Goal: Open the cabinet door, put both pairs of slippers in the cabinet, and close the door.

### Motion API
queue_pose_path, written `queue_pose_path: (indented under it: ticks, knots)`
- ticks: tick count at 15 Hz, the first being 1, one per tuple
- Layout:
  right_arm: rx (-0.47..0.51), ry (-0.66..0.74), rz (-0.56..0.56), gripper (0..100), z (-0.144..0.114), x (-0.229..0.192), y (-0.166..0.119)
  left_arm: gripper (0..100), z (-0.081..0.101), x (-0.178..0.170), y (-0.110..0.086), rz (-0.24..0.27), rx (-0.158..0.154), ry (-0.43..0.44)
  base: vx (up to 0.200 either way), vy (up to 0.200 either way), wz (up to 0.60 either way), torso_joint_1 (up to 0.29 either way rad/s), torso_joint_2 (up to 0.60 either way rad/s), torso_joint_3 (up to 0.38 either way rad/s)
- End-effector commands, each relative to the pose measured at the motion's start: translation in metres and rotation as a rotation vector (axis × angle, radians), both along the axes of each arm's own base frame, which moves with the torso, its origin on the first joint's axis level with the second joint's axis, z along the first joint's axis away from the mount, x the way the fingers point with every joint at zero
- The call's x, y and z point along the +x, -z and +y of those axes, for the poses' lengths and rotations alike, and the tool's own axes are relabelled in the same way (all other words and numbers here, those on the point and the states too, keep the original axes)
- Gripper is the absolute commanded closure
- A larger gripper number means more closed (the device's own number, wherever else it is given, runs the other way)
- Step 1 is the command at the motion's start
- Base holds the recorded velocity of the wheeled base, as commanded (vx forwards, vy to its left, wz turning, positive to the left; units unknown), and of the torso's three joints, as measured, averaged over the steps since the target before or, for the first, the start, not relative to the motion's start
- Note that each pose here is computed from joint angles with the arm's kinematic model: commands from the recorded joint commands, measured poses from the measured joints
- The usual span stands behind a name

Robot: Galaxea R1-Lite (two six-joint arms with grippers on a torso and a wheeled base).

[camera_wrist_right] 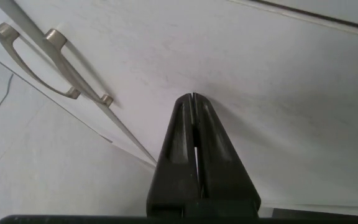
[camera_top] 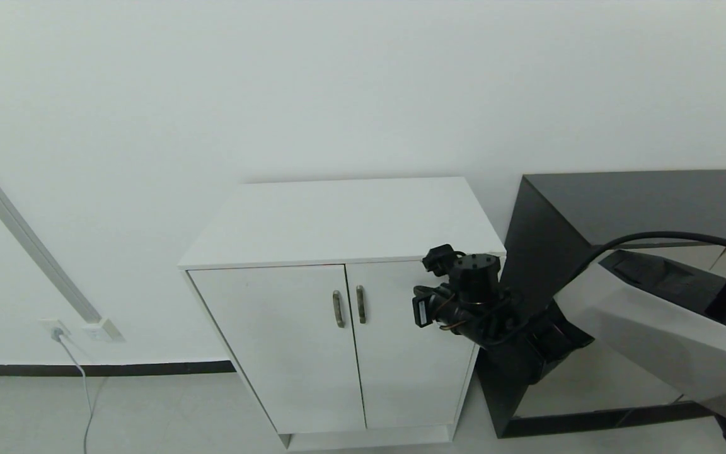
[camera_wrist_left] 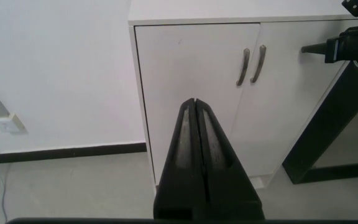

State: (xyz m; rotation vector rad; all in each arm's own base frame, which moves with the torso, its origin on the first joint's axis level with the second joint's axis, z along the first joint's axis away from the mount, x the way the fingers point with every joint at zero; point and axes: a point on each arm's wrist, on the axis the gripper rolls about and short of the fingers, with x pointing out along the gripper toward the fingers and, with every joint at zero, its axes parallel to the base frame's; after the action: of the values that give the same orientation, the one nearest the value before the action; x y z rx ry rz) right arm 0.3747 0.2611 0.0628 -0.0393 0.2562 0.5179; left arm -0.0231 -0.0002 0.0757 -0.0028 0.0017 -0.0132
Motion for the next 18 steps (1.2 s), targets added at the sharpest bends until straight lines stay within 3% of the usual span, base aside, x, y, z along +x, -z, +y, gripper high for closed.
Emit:
queue_pose_path:
  ticks: [1,10,13,18]
  knots:
    - [0.008,0.0,-0.009,100,0.001,0.001,-0.003,100,0.0,0.0,0.0,0.001,0.0,0.001,0.0,0.0,0.0,0.0,0.0,0.0]
    - [0.01,0.006,-0.012,100,-0.002,0.002,-0.006,100,0.0,0.0,0.0,0.001,0.0,0.001,0.0,0.0,0.0,0.0,0.0,0.0]
    - [0.013,0.004,-0.019,100,-0.009,-0.009,-0.022,100,0.0,0.0,0.0,0.001,0.0,0.001,0.0,0.0,0.0,0.0,0.0,0.0]
    - [0.044,0.022,-0.068,100,-0.044,-0.053,-0.084,100,0.0,0.0,0.0,0.001,0.0,0.001,0.0,0.0,0.0,0.0,0.0,0.0]
